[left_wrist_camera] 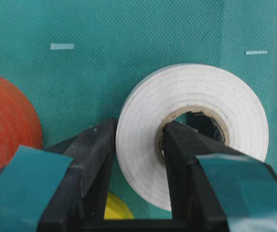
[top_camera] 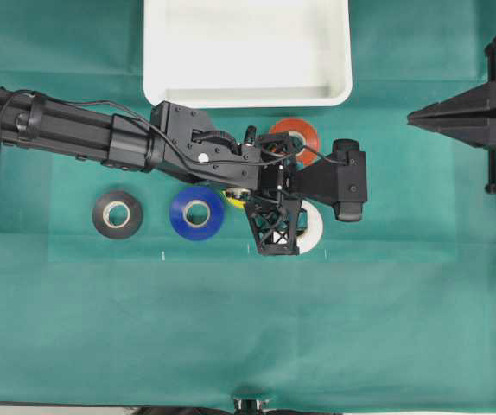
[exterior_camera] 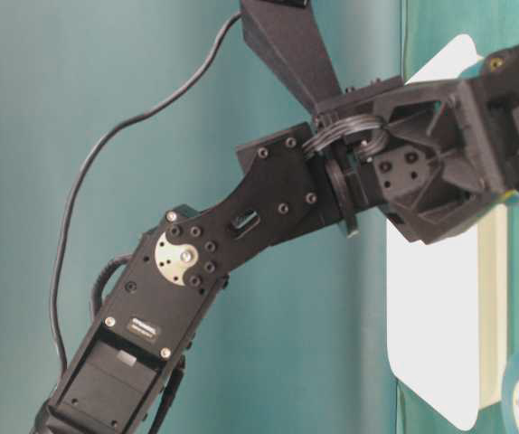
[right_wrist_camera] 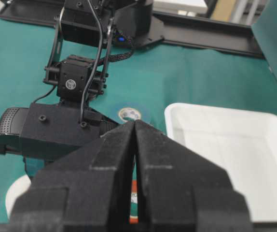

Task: Pick up the tape from a random location and place it into the white case.
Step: 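Lower the left gripper and close its fingers inside the white roll's core, then lift the white tape roll upward with the left gripper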

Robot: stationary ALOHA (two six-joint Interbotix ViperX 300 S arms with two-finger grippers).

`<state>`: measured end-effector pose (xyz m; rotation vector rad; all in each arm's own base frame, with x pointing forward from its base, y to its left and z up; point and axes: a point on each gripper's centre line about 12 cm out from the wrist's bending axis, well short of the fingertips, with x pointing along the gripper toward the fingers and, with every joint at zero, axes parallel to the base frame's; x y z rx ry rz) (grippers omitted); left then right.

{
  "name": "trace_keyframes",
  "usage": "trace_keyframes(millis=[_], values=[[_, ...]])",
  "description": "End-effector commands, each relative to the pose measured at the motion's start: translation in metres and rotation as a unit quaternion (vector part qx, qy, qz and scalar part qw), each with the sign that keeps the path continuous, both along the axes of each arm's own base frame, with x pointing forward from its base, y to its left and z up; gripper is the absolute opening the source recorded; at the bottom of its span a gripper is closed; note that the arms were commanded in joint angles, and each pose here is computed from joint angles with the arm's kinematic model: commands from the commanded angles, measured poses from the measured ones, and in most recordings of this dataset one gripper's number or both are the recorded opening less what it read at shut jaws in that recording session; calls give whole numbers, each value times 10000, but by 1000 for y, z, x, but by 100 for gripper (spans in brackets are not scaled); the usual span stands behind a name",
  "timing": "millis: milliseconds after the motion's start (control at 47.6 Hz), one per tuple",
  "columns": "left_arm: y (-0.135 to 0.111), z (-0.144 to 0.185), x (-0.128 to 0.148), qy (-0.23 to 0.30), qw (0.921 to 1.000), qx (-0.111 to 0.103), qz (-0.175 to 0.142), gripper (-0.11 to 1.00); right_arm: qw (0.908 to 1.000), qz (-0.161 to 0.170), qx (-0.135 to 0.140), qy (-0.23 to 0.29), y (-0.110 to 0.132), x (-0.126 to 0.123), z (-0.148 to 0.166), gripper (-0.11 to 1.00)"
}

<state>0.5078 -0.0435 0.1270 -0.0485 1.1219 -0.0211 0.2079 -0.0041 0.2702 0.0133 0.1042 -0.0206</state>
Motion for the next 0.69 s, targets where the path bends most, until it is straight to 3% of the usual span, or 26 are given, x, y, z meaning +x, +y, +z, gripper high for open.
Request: trace_keyframes(millis=[0,168,673], values=[[0,27,6,-336,9994,-25,4,27,10000,-2,6,-92,0,2,8,0],[-1,36,6,-382,9993,-33,3,27,10000,-2,6,-92,0,2,8,0],[-3,103,-7,-702,9975,-64,-30,27,10000,-2,7,-46,0,2,6,0]])
